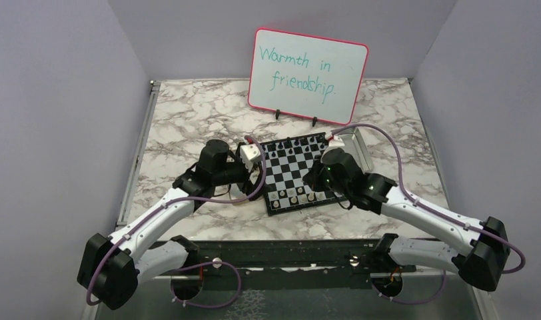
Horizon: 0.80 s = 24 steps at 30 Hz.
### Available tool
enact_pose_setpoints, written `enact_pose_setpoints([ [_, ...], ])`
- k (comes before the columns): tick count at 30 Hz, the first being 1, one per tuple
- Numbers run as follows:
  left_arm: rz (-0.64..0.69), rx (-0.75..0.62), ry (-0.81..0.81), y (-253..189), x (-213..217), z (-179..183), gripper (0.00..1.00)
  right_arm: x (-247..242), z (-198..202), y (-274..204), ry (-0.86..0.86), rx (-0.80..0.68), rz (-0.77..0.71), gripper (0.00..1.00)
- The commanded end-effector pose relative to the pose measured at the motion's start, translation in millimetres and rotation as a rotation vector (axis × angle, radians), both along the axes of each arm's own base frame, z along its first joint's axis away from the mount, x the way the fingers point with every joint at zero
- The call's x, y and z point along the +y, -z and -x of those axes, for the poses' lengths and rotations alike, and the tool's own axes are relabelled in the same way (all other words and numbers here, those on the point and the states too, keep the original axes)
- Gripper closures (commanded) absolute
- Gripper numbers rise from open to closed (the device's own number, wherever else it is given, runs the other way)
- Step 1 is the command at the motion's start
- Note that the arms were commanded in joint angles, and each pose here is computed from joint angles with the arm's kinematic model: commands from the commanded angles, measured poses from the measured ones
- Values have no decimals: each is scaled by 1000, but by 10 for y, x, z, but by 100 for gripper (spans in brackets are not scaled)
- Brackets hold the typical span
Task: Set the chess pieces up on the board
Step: Place the chess piece on the chessboard.
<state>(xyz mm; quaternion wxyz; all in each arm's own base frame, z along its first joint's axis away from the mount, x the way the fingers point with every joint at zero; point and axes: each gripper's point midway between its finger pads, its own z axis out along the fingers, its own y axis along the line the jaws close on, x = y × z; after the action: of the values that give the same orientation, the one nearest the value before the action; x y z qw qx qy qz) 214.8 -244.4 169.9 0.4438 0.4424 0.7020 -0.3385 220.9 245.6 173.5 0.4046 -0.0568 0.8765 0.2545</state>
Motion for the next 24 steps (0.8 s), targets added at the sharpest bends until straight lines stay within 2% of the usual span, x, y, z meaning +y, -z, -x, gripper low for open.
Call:
enact_pose_setpoints([
  [1,-66,108,-298,18,182,-376,1,-264,-189,209,94,-20,188,99],
  [3,-123,123,-334,70,254,-424,1,-260,-235,272,100,-14,216,99],
  [7,-151,90,-378,67,351,-474,1,-241,-321,414,105,-3,268,99],
  [15,-145,-105,-648,-214,869,-622,1,-234,-451,669,112,53,337,99],
  [24,-130,-188,-713,-343,1042,-617,1,-223,-482,784,96,117,364,98],
])
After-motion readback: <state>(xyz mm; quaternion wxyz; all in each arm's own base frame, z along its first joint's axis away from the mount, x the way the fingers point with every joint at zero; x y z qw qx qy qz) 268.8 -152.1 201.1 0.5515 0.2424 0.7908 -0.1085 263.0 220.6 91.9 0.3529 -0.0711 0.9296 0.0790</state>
